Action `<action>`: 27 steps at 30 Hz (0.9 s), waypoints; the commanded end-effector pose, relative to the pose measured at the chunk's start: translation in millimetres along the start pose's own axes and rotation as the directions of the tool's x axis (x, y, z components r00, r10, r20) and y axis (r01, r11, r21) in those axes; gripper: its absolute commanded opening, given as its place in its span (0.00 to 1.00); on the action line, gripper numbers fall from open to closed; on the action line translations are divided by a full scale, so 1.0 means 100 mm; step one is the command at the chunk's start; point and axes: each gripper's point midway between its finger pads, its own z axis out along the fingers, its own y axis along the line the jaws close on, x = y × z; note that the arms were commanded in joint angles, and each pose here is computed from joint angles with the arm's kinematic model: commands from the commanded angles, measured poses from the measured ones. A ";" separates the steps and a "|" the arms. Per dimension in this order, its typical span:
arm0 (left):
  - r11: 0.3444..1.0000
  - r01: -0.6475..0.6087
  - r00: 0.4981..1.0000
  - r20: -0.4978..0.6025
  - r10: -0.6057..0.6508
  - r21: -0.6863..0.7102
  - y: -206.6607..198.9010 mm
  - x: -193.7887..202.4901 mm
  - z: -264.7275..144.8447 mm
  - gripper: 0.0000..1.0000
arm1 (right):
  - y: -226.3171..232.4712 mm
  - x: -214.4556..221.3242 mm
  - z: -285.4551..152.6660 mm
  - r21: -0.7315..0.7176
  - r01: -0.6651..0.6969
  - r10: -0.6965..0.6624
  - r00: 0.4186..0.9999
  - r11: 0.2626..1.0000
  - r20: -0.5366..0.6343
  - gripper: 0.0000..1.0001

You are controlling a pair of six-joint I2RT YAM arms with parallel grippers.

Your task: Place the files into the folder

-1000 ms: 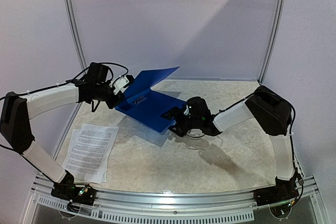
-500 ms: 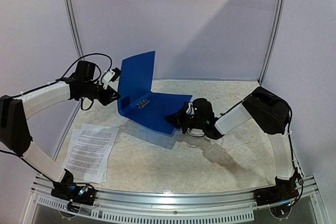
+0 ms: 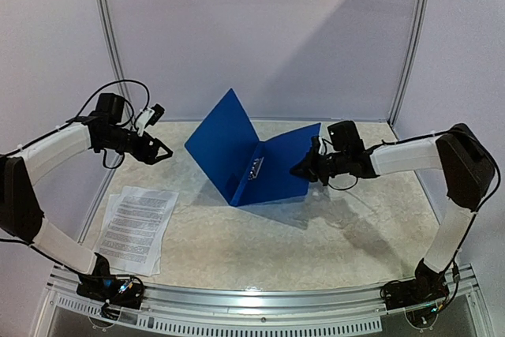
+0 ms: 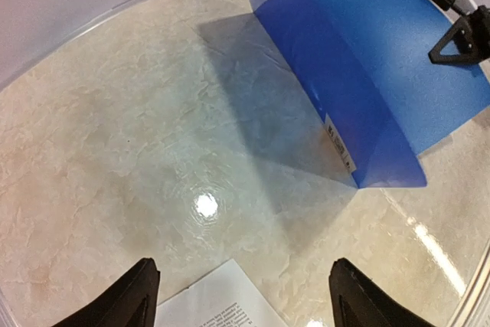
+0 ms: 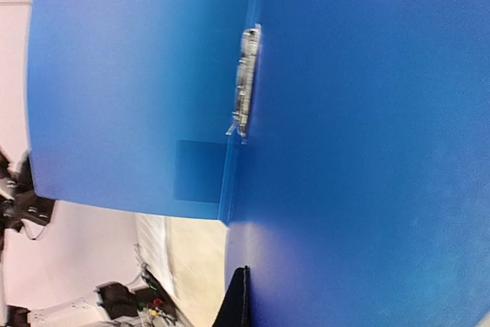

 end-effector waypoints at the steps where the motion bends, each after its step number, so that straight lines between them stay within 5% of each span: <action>1: 0.998 -0.067 0.998 -0.008 0.067 0.011 -0.16 -0.07 -0.31 0.77 | -0.14 0.32 -0.49 0.196 0.210 -0.167 0.962 0.958 -0.218 0.00; 5: 0.994 -0.103 0.995 0.001 0.103 0.023 -0.24 -0.20 -0.49 0.78 | 0.12 0.50 -0.81 0.119 0.369 -0.312 0.889 0.922 -0.334 0.00; 11: 0.986 -0.112 0.994 0.011 0.111 0.125 -0.55 -0.31 -0.55 0.78 | 0.04 0.65 -1.11 0.168 0.461 -0.351 0.825 0.871 -0.443 0.03; 16: 0.958 -0.188 0.980 -0.024 0.198 0.216 -0.93 -0.23 -0.32 0.80 | 0.00 0.62 -1.10 0.197 0.438 -0.330 0.848 0.877 -0.415 0.07; 20: 0.940 -0.235 0.949 -0.152 0.277 0.247 -1.00 0.14 0.15 0.78 | -0.22 0.50 -1.15 0.304 0.424 -0.295 0.872 0.853 -0.391 0.12; 27: 0.951 -0.117 0.933 -0.298 0.204 0.285 -0.89 0.54 0.65 0.81 | -1.01 0.37 -1.23 0.524 0.336 -0.177 0.927 0.783 -0.330 0.41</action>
